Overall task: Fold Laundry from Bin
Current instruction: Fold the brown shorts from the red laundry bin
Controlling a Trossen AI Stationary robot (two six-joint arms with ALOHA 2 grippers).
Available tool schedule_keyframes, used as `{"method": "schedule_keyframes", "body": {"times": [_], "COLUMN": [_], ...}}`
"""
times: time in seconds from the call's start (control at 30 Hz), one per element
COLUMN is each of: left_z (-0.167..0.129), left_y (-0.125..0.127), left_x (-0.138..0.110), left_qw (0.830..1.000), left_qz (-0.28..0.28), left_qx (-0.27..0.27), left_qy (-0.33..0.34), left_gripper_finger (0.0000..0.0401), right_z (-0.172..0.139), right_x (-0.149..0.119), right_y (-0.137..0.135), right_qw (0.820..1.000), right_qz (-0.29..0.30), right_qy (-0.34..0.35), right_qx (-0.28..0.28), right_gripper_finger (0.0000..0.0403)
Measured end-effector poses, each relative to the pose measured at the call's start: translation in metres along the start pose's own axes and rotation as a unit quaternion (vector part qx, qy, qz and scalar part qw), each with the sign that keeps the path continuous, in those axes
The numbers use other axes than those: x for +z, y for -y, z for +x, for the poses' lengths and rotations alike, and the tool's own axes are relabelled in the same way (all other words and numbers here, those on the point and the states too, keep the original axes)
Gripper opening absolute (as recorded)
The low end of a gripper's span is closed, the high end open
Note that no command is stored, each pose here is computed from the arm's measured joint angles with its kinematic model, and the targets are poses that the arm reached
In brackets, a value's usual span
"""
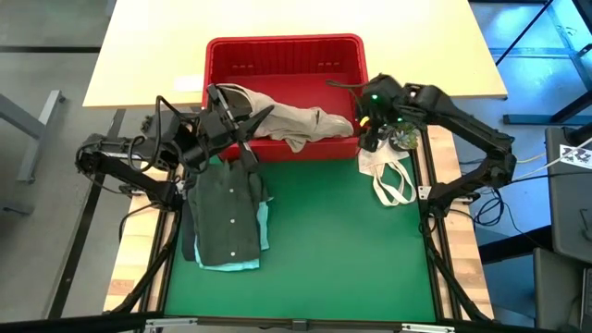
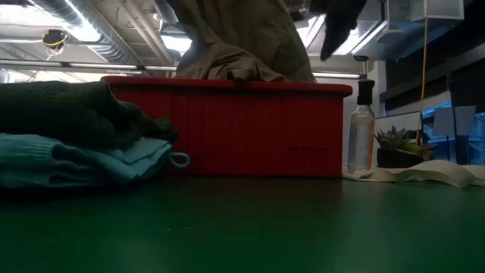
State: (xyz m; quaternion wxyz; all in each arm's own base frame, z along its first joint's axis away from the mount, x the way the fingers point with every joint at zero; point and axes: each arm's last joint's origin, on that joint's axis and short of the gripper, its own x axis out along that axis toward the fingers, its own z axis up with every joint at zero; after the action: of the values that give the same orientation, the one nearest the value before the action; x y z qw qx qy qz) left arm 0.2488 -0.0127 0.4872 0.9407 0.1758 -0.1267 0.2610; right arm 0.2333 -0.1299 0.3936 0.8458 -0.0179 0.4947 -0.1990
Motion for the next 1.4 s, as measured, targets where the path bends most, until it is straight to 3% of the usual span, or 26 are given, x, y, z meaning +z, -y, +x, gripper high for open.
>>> {"method": "schedule_keyframes", "body": {"times": [0.33, 1.2, 1.4], "left_z": [0.000, 0.000, 0.000], "left_y": [0.000, 0.000, 0.000], "left_x": [0.000, 0.000, 0.000], "left_qw": [1.000, 1.000, 1.000], "left_qz": [0.000, 0.000, 0.000], "left_qx": [0.000, 0.000, 0.000], "left_qy": [0.000, -0.001, 0.000], "left_gripper_finger": [0.0000, 0.0000, 0.0000], "right_z": [0.044, 0.071, 0.071], "right_x": [-0.012, -0.010, -0.010], "right_y": [-0.007, -0.010, -0.010], "right_qw": [1.000, 0.999, 0.998], "right_qz": [-0.014, -0.019, -0.028], "right_qy": [-0.018, 0.043, 0.042], "right_qx": [-0.007, -0.021, -0.021], "right_gripper_finger": [0.0252, 0.0251, 0.0193]}}
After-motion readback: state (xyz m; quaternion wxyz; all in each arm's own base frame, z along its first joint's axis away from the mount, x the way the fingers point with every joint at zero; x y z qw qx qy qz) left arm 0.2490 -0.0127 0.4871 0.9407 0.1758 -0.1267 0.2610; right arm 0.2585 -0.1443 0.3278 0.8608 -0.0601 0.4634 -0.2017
